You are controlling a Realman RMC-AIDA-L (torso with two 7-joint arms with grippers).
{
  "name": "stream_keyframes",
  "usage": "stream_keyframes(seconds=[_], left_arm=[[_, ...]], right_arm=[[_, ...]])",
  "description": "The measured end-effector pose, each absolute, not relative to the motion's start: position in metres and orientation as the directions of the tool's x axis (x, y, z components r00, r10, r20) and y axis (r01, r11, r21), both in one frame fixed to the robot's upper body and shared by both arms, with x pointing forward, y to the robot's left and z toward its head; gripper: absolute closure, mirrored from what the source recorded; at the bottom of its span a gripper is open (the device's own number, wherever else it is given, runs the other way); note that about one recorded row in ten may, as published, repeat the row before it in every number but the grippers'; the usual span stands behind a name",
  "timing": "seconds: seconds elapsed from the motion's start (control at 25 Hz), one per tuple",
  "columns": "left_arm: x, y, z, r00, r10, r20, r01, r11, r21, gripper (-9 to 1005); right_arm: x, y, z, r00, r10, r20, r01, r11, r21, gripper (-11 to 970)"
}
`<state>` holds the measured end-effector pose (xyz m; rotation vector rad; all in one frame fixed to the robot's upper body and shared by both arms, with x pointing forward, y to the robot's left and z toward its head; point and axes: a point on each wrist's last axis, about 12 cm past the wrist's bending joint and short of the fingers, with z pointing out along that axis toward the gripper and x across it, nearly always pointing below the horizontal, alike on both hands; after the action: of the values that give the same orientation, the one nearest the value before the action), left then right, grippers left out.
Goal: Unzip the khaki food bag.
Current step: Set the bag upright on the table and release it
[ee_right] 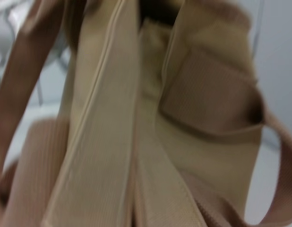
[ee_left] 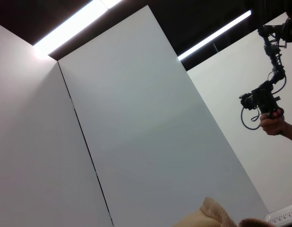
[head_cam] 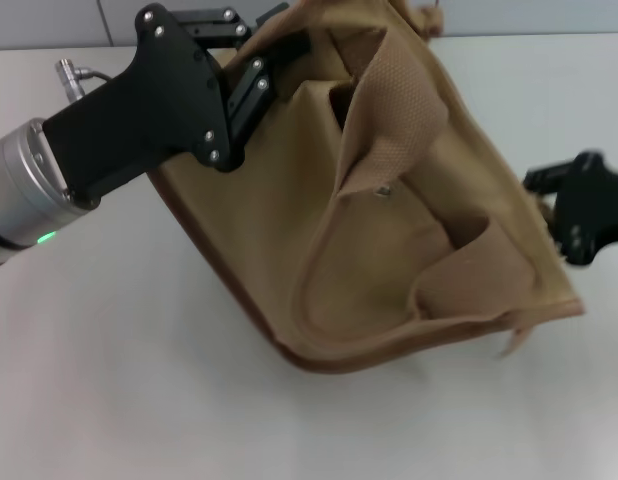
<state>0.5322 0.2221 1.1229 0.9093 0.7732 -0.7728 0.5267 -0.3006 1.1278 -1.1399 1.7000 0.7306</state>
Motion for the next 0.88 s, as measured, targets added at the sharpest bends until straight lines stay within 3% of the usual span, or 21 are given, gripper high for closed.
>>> stream_keyframes(seconds=[0.12,0.4,0.48,0.88], left_arm=[[0.528,0.222,1.118,0.481,-0.246,-0.842,0.84,0.404,0.362,933],[0.506,0.219,1.096,0.472,-0.237,-0.849,0.829,0.448,0.336,933],[0.488,0.217,1.078,0.457,-0.214,-0.864,0.821,0.475,0.316,933],[0.443,0.211,1.044,0.412,-0.122,-0.903,0.794,0.533,0.291,933]], right_arm=[[0.526,-0.311,1.137,-0.117,-0.28,-0.953,-0.891,0.454,-0.024,725],[0.53,-0.327,1.151,-0.088,-0.119,-0.989,-0.825,0.565,0.006,804],[0.536,-0.326,1.152,-0.088,-0.103,-0.991,-0.809,0.588,0.011,813],[0.58,-0.293,1.148,-0.185,-0.076,-0.98,-0.797,0.595,0.105,868]])
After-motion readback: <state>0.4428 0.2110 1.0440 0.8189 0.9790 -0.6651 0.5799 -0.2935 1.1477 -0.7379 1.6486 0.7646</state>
